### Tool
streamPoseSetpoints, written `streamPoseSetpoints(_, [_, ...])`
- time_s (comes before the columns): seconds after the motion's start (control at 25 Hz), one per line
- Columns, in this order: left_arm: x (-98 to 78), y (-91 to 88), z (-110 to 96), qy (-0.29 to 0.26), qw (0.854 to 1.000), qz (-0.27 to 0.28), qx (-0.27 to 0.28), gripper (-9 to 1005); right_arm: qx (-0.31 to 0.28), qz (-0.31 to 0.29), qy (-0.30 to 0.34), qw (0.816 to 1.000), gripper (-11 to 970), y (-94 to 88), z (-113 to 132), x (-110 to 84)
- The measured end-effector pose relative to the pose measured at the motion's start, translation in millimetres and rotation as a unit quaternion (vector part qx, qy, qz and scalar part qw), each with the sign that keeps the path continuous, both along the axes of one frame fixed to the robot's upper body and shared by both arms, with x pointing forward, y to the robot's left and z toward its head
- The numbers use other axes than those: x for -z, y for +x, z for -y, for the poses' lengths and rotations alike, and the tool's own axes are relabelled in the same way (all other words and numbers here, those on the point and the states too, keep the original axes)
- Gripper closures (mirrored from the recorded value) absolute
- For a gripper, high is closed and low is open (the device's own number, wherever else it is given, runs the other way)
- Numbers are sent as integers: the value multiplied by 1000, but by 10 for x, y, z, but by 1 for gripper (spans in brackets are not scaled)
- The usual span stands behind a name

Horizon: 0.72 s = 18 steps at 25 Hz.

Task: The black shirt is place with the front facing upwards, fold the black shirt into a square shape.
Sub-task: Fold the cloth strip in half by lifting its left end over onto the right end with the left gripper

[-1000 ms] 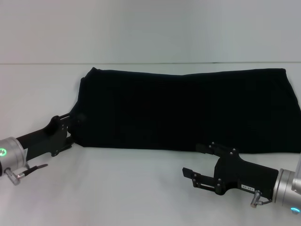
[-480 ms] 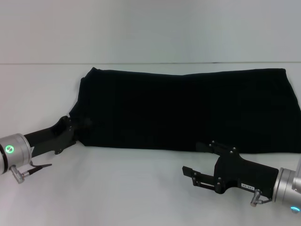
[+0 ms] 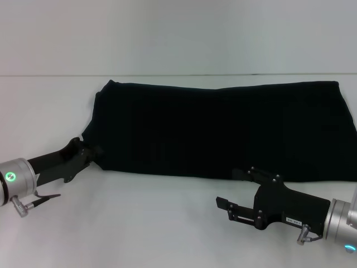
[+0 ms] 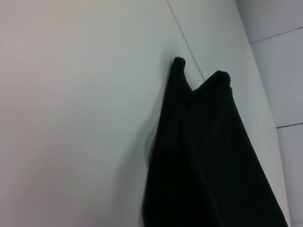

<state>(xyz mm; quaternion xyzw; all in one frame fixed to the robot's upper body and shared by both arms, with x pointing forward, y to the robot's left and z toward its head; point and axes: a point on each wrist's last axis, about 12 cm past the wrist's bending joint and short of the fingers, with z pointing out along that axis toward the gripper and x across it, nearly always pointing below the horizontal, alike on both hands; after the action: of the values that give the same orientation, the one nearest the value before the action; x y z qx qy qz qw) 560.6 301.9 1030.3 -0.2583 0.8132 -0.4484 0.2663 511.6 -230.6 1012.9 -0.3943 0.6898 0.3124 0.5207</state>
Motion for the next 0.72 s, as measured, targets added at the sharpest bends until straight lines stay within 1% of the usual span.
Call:
streamPoseSetpoints(0.28, [-1,-1,-14,3,1000,4,-4,988,0,0,0,1000,162,3,-3,-2])
streamPoseSetpoints(0.52, [-1,-10,-80,10,1000,8,-11,990,6,3,6,1000,161,20,2,-16])
streamPoseSetpoints(0.72, [-19,-37,-265,15,999,12,-34,984,13,5,11,1000,162,35,8,-31])
